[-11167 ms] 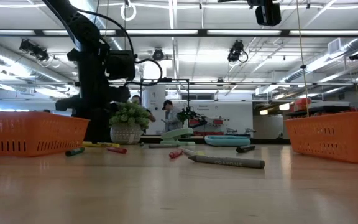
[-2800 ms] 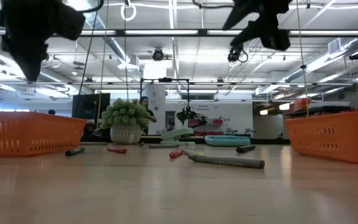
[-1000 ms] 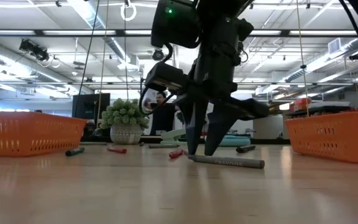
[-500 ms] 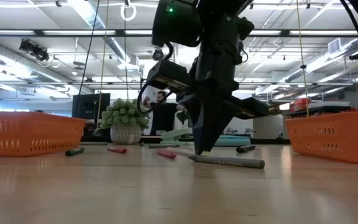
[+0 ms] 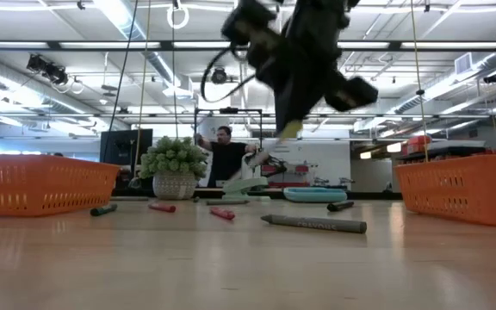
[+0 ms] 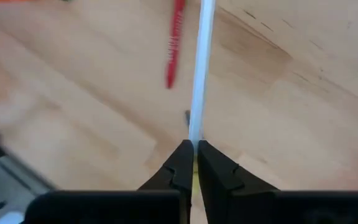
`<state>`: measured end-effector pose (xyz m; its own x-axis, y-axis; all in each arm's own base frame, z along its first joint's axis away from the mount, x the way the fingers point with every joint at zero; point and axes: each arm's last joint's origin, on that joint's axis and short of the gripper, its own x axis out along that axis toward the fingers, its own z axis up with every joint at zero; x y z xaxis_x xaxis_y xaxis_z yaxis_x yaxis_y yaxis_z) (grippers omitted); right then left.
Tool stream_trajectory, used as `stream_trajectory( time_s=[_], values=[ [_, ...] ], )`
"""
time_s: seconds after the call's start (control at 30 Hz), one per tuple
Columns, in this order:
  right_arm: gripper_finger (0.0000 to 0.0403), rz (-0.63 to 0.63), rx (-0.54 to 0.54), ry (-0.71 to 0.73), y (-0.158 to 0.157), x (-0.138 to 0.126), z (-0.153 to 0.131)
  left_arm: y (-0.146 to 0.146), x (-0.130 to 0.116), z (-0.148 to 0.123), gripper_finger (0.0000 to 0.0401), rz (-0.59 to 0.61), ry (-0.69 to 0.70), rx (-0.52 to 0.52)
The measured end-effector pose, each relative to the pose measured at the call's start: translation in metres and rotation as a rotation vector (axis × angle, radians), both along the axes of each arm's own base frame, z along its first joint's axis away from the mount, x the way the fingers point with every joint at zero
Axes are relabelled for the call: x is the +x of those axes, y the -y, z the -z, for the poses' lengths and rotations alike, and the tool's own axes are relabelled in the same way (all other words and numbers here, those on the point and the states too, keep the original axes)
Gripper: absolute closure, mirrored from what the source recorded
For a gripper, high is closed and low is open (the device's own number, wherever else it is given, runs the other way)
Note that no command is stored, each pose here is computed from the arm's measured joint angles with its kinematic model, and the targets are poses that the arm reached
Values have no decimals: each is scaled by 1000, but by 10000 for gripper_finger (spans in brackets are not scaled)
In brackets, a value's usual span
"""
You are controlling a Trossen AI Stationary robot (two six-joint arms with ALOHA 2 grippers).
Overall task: Sort crayons/erasers/pens/pencils in bins
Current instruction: Put the white pencil into the bottom right orange basket
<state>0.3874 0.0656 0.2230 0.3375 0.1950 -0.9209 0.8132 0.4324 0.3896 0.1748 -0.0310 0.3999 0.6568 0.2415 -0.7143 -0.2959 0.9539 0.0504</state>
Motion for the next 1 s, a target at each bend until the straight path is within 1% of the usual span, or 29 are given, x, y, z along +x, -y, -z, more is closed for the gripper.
stream_trajectory(
  time_s=[0.17, 0.3, 0.43, 0.5, 0.6, 0.7, 1.0],
  values=[
    [377, 22, 7, 84, 7, -17, -40, 1, 4, 0, 317, 131, -2, 114],
    [377, 47, -9, 137, 16, -26, -60, 2, 8, -4, 317, 167, 37, 144],
    [377, 53, -13, 179, 22, -34, -74, 5, 19, -7, 320, 206, 90, 180],
    [378, 51, -13, 187, 23, -36, -78, 7, 27, -5, 321, 240, 84, 211],
    [380, 46, -16, 190, 25, -37, -79, 10, 38, 4, 315, 317, 21, 256],
    [380, 39, -15, 191, 25, -37, -79, 14, 52, 13, 304, 355, -33, 287],
    [380, 18, -30, 187, 24, -37, -78, 24, 93, 48, 283, 380, -171, 302]
  ],
)
